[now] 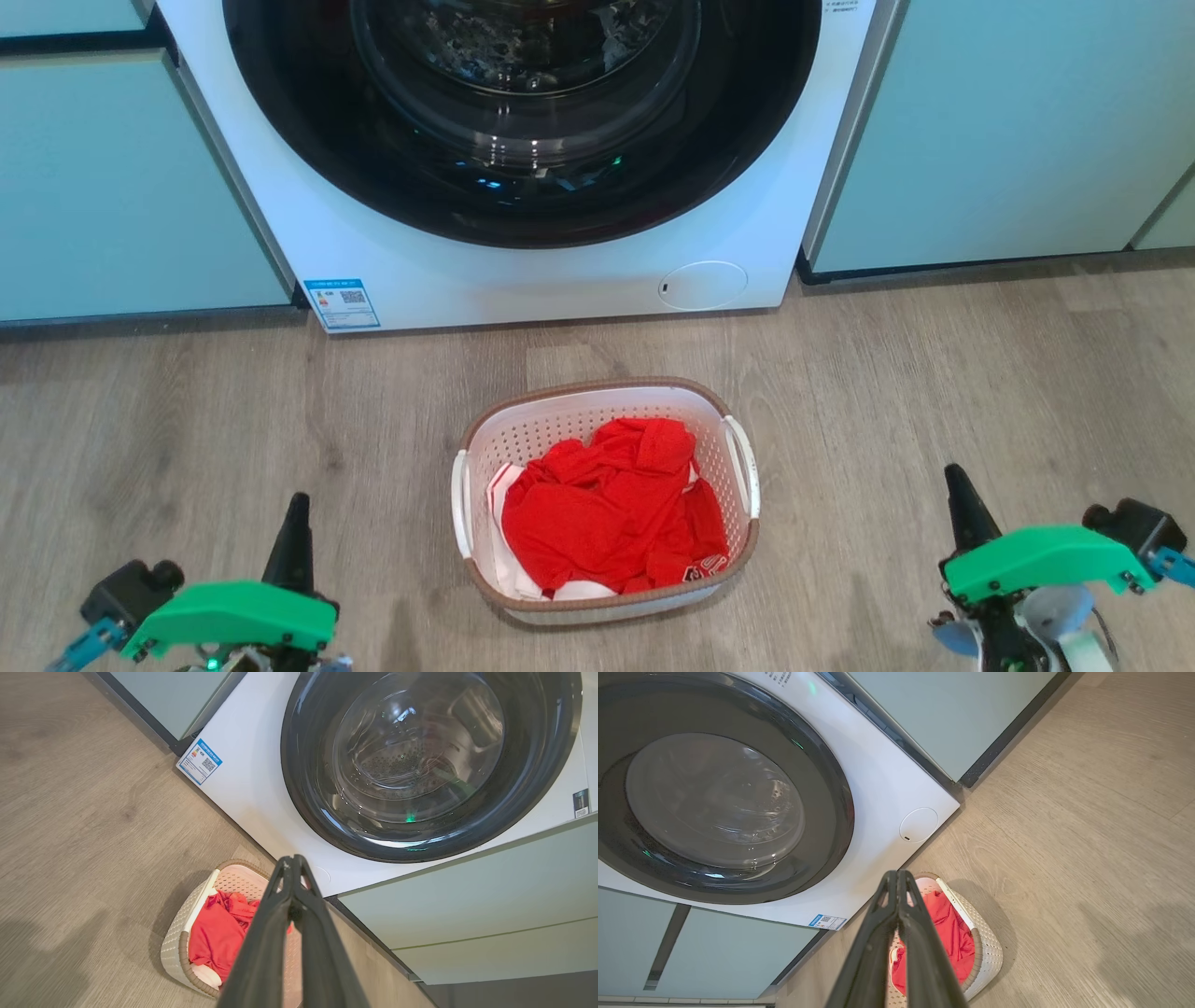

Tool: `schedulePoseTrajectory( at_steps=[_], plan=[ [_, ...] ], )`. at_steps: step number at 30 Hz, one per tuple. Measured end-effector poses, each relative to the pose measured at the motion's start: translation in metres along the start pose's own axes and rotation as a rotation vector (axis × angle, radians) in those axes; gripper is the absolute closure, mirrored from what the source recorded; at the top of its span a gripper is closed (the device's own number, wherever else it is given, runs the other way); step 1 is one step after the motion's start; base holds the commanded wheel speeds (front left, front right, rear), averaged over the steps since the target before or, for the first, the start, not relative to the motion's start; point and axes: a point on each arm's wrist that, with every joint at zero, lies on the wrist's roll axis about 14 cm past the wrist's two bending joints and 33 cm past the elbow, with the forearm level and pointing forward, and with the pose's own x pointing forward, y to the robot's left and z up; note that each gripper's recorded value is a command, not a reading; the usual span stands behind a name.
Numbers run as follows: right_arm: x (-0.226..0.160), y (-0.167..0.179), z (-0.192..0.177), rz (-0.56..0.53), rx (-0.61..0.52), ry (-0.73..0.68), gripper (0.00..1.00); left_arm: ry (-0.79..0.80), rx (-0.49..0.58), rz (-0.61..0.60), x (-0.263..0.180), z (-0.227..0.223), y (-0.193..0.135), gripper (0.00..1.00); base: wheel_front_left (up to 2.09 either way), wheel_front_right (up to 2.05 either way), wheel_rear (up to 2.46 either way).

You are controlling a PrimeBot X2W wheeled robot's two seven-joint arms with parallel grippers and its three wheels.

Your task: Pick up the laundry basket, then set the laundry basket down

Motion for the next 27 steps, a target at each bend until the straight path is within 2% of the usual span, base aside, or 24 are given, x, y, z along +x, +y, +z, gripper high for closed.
schedulePoseTrajectory(
  at_steps=[27],
  plan=[
    [0.003,-0.002,0.016,-0.006,0.295,-0.030,1.00,0.010,-0.303,-0.054,0.011,0.012,-0.013,1.00,0.00,0.00,0.00]
  ],
)
